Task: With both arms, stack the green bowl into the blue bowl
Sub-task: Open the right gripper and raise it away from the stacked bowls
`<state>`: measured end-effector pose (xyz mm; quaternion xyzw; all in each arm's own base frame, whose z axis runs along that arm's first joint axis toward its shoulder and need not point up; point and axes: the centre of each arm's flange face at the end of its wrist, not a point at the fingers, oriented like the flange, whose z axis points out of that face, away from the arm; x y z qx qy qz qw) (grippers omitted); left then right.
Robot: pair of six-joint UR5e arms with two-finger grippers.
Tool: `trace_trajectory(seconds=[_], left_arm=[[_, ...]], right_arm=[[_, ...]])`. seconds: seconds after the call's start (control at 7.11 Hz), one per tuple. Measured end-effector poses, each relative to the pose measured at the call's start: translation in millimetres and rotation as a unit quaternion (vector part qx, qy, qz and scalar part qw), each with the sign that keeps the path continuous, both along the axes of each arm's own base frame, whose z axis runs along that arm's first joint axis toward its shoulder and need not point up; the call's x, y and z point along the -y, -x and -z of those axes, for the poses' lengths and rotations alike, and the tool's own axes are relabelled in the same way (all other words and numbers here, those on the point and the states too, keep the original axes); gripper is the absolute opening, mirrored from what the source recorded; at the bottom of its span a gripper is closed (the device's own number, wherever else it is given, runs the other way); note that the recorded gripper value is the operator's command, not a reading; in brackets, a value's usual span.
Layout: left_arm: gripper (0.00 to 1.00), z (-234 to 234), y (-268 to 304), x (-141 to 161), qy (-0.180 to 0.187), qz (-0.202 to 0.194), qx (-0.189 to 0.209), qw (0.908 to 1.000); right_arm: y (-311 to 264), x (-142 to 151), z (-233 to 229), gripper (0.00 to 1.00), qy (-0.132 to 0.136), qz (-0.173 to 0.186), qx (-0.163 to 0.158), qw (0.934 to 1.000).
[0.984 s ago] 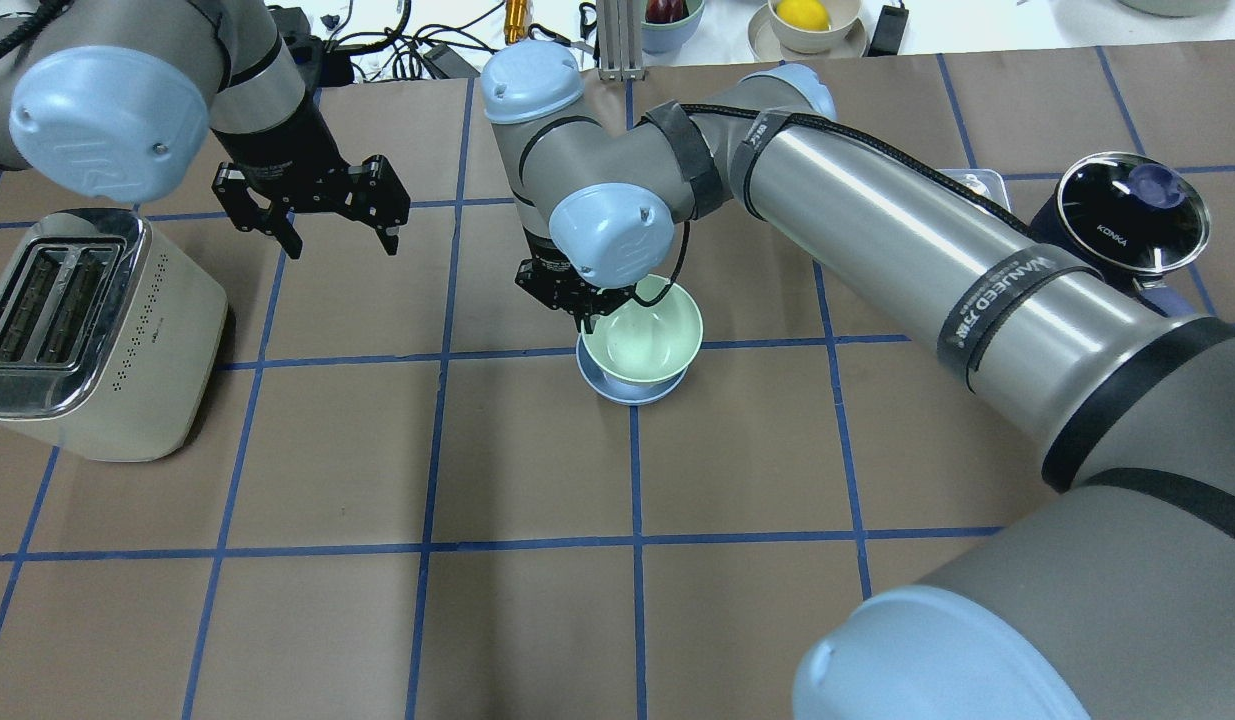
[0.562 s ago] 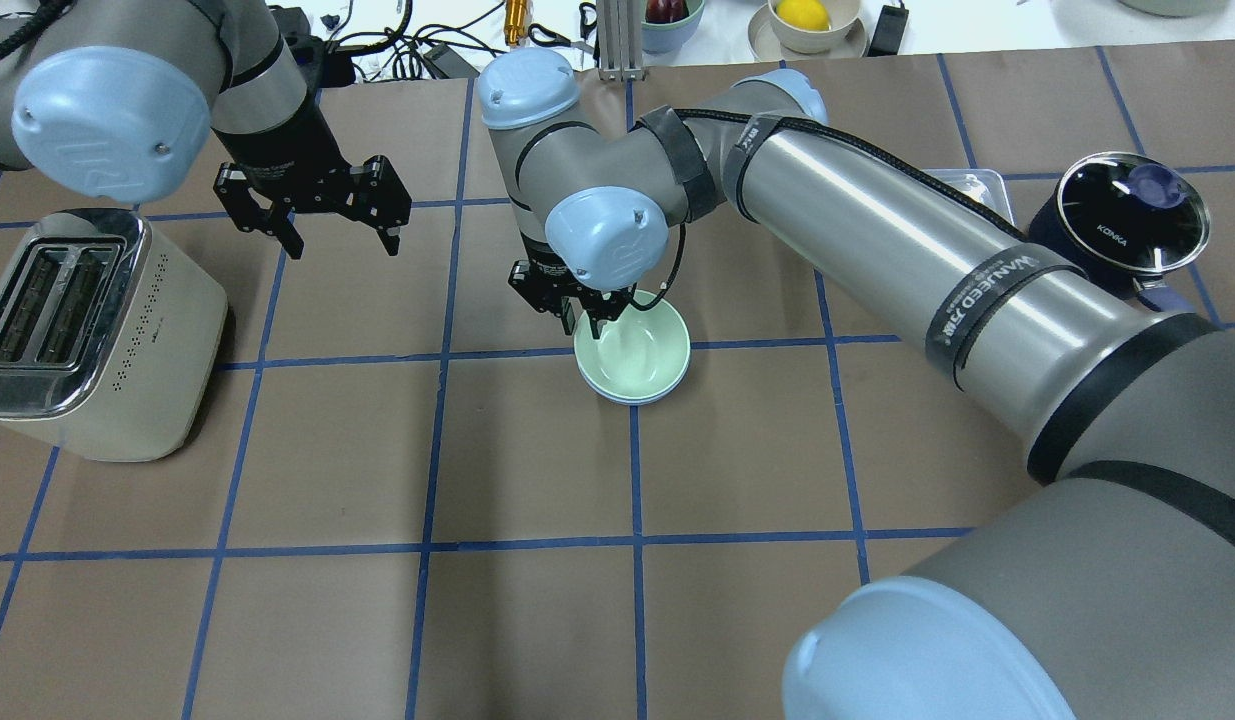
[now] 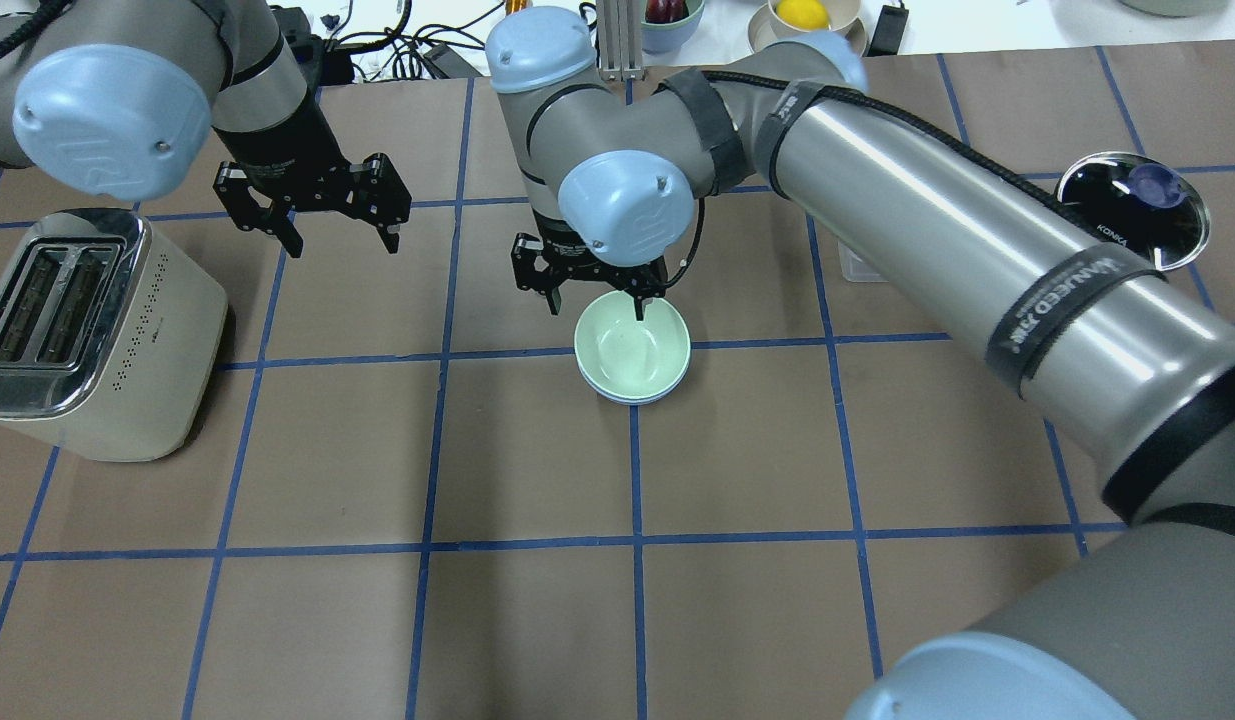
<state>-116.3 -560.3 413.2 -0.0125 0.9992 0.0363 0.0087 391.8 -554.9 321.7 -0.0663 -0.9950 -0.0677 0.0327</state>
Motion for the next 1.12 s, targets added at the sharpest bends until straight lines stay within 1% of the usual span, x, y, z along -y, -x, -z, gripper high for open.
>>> trace_trajectory(seconds=[0.14,0.28,0.42,0.56,0.7,0.84,0.98,1.12], left_arm=[[1.0,-1.6,1.8,-1.4,0.001,-0.01,0.004,0.9999],[1.0,-3.8,12.8,-5.1,0.004,-0.023,0.008,0.9997],[1.0,-7.9,35.6,-13.3,0.009,-0.035,0.011,0.9993],[1.0,-15.2,58.2,-24.6,0.016,-0.037,0.014,0.9991],[1.0,-25.4,72.8,-38.7,0.018,-0.035,0.017,0.9991],[1.0,-37.4,77.4,-53.4,0.015,-0.027,0.019,0.9993],[1.0,-48.4,74.6,-65.7,0.006,0.006,0.019,0.9998],[1.0,-54.8,70.6,-75.6,-0.007,0.051,0.016,0.9986]], right_arm=[[38.8,5.7,-29.4,1.0,-0.01,-0.027,0.007,0.9996],[80.5,9.0,-60.6,1.0,-0.012,-0.053,0.015,0.9984],[122.8,10.7,-89.9,1.0,-0.008,-0.07,0.023,0.9972],[159.4,11.2,-112.6,1.0,-0.001,-0.075,0.028,0.9968],[187.3,9.8,-127.0,1.0,0.001,-0.075,0.03,0.9967],[206.3,4.9,-136.4,1.0,-0.006,-0.081,0.033,0.9961],[219.0,-1.3,-143.4,1.0,-0.016,-0.087,0.035,0.9954],[225.8,-5.0,-146.5,1.0,-0.022,-0.088,0.037,0.9952]])
